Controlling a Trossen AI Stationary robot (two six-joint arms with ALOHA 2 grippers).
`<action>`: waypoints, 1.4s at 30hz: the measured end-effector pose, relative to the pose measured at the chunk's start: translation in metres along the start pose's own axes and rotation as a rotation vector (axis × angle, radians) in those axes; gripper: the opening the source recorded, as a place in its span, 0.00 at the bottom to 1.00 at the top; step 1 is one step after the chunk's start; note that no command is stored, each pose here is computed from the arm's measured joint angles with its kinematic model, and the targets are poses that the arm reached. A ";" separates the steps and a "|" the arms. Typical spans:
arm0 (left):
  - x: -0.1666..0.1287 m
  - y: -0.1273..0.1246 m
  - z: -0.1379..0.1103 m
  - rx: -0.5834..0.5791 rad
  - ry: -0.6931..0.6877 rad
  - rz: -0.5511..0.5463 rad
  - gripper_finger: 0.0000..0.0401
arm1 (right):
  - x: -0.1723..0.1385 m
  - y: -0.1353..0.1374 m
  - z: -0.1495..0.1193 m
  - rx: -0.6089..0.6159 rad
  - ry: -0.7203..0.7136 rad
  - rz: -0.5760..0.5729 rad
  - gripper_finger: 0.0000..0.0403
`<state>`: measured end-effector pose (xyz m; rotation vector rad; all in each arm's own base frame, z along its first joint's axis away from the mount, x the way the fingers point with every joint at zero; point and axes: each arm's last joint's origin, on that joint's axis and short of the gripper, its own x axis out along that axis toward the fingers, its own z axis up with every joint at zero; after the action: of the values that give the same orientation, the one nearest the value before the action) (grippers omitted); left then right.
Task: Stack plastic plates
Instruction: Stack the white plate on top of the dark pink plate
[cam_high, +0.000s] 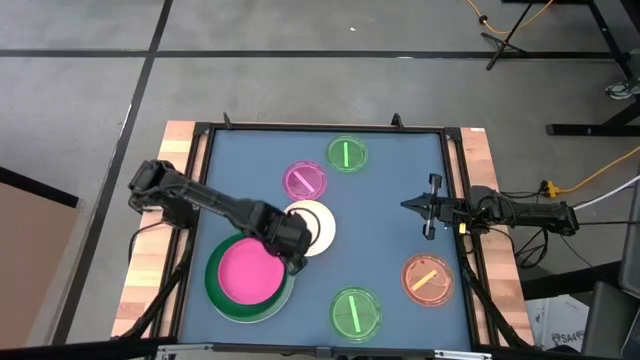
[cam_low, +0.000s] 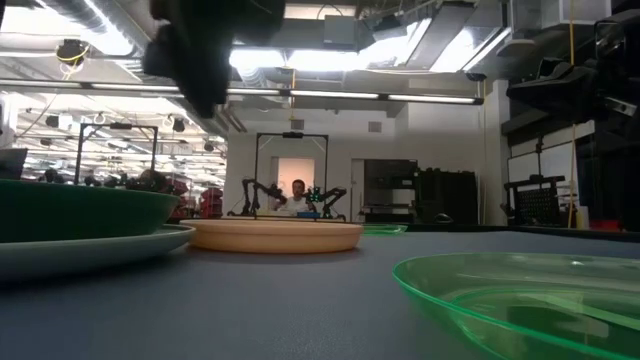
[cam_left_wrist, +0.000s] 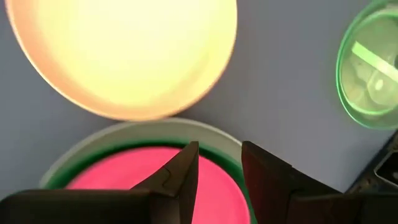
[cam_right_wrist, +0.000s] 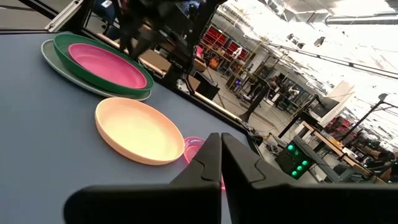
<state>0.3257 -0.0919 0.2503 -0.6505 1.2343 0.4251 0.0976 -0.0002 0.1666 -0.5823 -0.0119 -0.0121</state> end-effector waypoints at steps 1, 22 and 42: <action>0.000 0.003 0.005 -0.001 -0.003 0.003 0.29 | 0.000 0.000 0.000 0.000 0.000 0.000 0.00; 0.000 0.061 0.070 0.032 -0.058 0.073 0.29 | 0.000 0.000 0.000 0.000 0.000 0.000 0.00; 0.045 0.102 0.104 0.079 0.042 0.218 0.29 | 0.000 0.000 0.000 0.000 0.000 0.000 0.00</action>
<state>0.3502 0.0509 0.2039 -0.4605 1.3610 0.5431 0.0976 -0.0003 0.1667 -0.5823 -0.0116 -0.0122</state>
